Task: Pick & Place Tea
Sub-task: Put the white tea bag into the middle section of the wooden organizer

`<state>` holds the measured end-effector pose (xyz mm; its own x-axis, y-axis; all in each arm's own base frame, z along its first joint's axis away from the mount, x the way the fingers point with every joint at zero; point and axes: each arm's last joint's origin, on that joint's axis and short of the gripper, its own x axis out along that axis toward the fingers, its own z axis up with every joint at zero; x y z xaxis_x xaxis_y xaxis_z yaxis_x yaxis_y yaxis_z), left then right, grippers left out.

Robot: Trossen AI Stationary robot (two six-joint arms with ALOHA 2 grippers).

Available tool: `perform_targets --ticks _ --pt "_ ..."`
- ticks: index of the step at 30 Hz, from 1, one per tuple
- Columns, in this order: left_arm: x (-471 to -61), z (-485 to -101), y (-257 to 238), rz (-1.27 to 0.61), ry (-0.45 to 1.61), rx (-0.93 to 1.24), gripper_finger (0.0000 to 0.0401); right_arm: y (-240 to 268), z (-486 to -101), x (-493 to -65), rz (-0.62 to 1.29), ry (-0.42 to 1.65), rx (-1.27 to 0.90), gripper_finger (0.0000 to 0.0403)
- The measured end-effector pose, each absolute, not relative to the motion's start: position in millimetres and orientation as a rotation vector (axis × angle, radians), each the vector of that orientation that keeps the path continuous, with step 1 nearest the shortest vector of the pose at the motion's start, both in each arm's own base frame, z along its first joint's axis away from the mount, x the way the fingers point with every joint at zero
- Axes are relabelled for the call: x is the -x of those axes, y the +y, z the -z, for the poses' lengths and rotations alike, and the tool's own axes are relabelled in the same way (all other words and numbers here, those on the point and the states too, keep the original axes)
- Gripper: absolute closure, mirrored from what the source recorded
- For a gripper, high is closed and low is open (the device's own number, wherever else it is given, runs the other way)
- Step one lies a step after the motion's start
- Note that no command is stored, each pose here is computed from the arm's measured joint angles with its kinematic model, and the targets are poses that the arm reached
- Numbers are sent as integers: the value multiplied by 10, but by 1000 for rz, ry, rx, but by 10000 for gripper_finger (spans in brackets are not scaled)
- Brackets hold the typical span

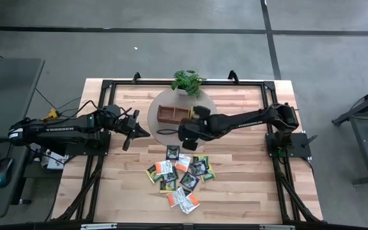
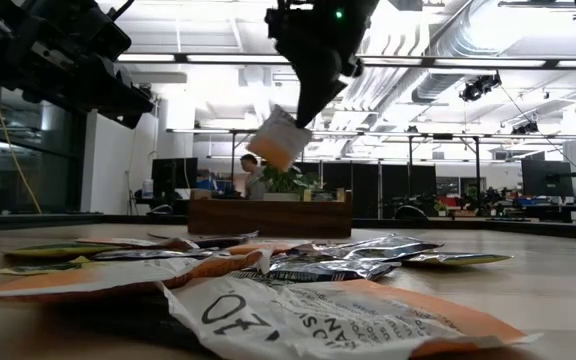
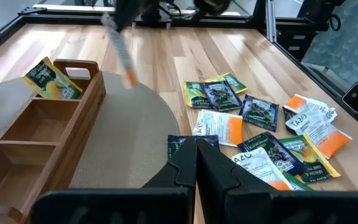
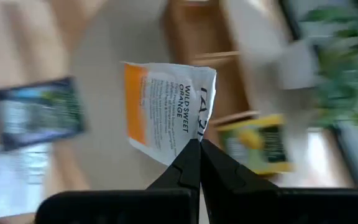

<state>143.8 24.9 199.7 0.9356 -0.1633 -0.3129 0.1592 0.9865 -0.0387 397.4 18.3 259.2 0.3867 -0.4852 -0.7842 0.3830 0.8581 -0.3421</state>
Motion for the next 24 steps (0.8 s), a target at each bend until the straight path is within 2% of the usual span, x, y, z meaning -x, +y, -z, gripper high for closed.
perform_targets --ticks 6,17,24 --pt "-1438 -1997 249 165 321 13 401 18 -2541 -3989 575 1085 235 403" --pt "-1438 -1997 249 165 321 13 401 -262 -2371 -4168 493 1174 541 403" --pt "-1438 -1997 249 165 320 13 401 -420 -2473 -4392 510 1202 569 403"
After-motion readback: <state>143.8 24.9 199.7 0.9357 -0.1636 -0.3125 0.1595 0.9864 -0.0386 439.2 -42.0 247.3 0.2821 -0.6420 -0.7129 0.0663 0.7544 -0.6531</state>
